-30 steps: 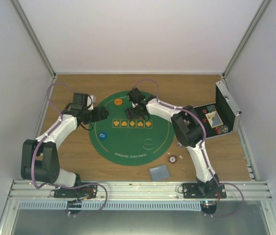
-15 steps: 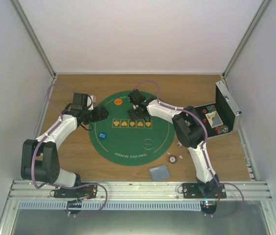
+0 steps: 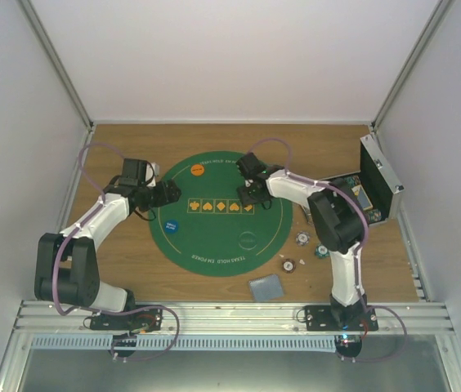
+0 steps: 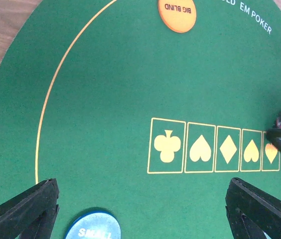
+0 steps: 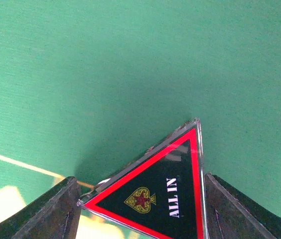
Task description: Distribute texas hold em gaming equipment
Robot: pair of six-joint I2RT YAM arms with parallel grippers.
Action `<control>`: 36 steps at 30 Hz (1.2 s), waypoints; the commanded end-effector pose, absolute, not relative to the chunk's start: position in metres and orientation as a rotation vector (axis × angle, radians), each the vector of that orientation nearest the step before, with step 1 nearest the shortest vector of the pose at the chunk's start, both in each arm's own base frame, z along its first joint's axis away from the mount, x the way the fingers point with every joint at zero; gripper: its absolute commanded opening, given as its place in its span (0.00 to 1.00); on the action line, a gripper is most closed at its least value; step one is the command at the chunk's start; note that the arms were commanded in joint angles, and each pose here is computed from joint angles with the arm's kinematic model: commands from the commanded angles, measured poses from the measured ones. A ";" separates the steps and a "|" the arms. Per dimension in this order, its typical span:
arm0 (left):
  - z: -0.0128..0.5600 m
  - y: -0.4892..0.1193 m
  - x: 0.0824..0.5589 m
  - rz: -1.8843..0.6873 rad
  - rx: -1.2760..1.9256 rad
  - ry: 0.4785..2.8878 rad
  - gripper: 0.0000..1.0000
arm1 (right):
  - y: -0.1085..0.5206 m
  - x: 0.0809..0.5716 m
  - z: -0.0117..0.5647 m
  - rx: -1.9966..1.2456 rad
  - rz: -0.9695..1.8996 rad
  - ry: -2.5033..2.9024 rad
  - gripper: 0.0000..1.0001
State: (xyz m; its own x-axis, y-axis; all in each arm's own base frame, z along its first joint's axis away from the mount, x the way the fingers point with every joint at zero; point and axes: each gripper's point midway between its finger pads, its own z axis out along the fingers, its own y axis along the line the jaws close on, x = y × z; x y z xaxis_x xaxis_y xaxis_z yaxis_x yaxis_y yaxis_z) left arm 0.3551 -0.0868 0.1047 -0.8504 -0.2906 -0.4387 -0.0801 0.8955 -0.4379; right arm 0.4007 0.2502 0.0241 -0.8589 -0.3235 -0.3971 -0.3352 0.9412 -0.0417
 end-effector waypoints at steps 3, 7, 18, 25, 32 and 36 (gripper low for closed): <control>0.117 -0.082 0.356 -0.551 -0.289 2.494 0.93 | 0.188 0.409 0.031 -0.279 -0.018 2.683 0.64; 0.115 -0.081 0.354 -0.544 -0.295 2.498 0.93 | 0.179 0.415 0.030 -0.264 0.014 2.680 0.65; 0.116 -0.079 0.351 -0.531 -0.296 2.502 0.93 | 0.192 0.420 0.033 -0.310 0.085 2.667 0.67; 0.115 -0.079 0.350 -0.532 -0.297 2.504 0.93 | 0.194 0.420 0.033 -0.321 0.104 2.667 0.70; 0.114 -0.080 0.349 -0.538 -0.291 2.508 0.93 | 0.198 0.430 0.048 -0.360 0.097 2.626 0.87; 0.117 -0.080 0.349 -0.534 -0.287 2.505 0.93 | 0.203 0.438 0.079 -0.387 0.112 2.577 0.92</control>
State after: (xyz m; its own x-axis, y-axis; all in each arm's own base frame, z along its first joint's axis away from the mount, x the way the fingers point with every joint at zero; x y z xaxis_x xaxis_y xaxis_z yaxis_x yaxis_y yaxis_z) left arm 0.3476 -0.0828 0.1076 -0.8417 -0.3038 -0.4464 -0.0957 0.8975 -0.4304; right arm 0.4228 0.1950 0.0398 -0.8659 -0.2329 -0.4427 -0.2629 0.9648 0.0067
